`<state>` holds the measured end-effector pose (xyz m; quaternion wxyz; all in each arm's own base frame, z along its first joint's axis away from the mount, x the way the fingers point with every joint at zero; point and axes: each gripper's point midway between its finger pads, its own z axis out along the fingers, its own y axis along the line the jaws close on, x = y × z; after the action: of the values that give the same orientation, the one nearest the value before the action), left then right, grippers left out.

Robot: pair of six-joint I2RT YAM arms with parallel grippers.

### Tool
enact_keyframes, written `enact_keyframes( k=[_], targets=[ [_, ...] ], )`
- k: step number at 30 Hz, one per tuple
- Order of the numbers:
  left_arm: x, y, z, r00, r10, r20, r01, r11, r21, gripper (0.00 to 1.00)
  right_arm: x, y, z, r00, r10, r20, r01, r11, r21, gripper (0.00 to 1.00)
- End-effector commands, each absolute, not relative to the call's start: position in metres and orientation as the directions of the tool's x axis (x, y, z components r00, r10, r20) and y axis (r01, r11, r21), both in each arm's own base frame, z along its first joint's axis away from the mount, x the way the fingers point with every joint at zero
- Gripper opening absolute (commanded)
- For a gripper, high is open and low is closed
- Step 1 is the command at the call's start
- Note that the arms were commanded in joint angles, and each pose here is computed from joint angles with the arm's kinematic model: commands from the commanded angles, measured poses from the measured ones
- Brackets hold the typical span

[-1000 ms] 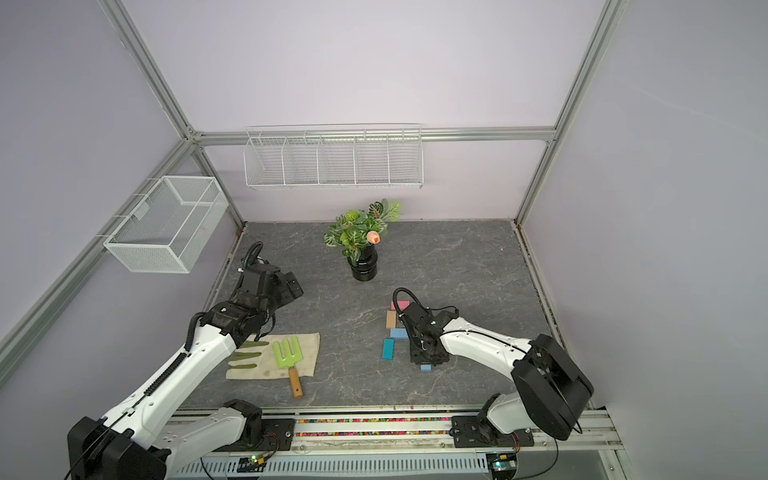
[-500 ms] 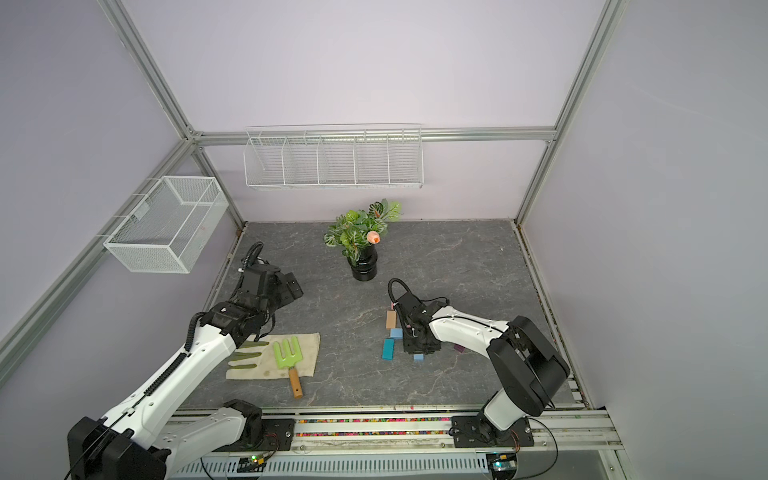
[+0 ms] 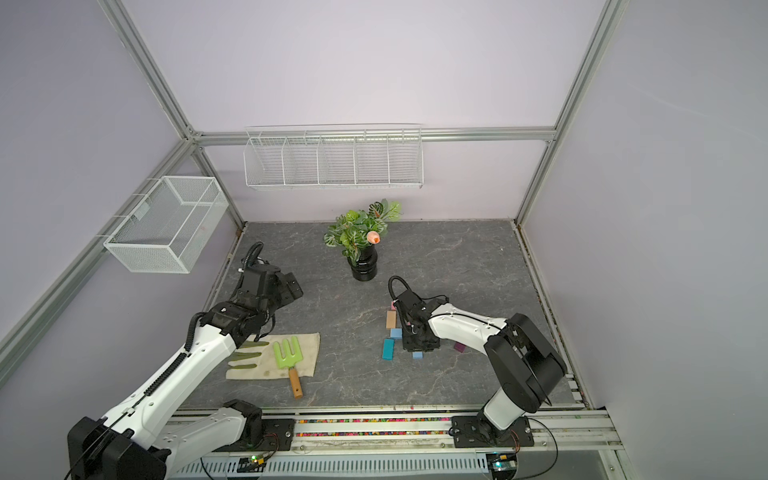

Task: Assemble the number 8 with building blocks
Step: Assemble the building block at the center of the board.

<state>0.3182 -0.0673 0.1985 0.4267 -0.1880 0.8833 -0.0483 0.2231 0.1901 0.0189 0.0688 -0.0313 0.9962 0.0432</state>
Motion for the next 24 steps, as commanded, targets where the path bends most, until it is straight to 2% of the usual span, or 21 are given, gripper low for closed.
enact_keyframes(
  k=[1,8,14,24],
  targets=[
    [0.320,-0.068,0.203,-0.556,-0.382,-0.738,-0.296,0.921,-0.254,1.00,0.233,0.198,0.012,-0.987,-0.065,-0.149,-0.080,0.992,0.099,0.17],
    [0.320,-0.068,0.205,-0.554,-0.383,-0.740,-0.295,0.921,-0.256,0.99,0.234,0.197,0.012,-0.987,-0.065,-0.144,-0.078,0.993,0.085,0.23],
    [0.320,-0.068,0.205,-0.553,-0.381,-0.741,-0.295,0.921,-0.254,0.99,0.233,0.192,0.015,-0.986,-0.059,-0.154,-0.071,0.995,0.076,0.39],
    [0.319,-0.067,0.204,-0.554,-0.381,-0.740,-0.295,0.921,-0.253,1.00,0.233,0.191,0.024,-0.983,-0.055,-0.175,-0.070,0.994,0.079,0.46]
  ],
)
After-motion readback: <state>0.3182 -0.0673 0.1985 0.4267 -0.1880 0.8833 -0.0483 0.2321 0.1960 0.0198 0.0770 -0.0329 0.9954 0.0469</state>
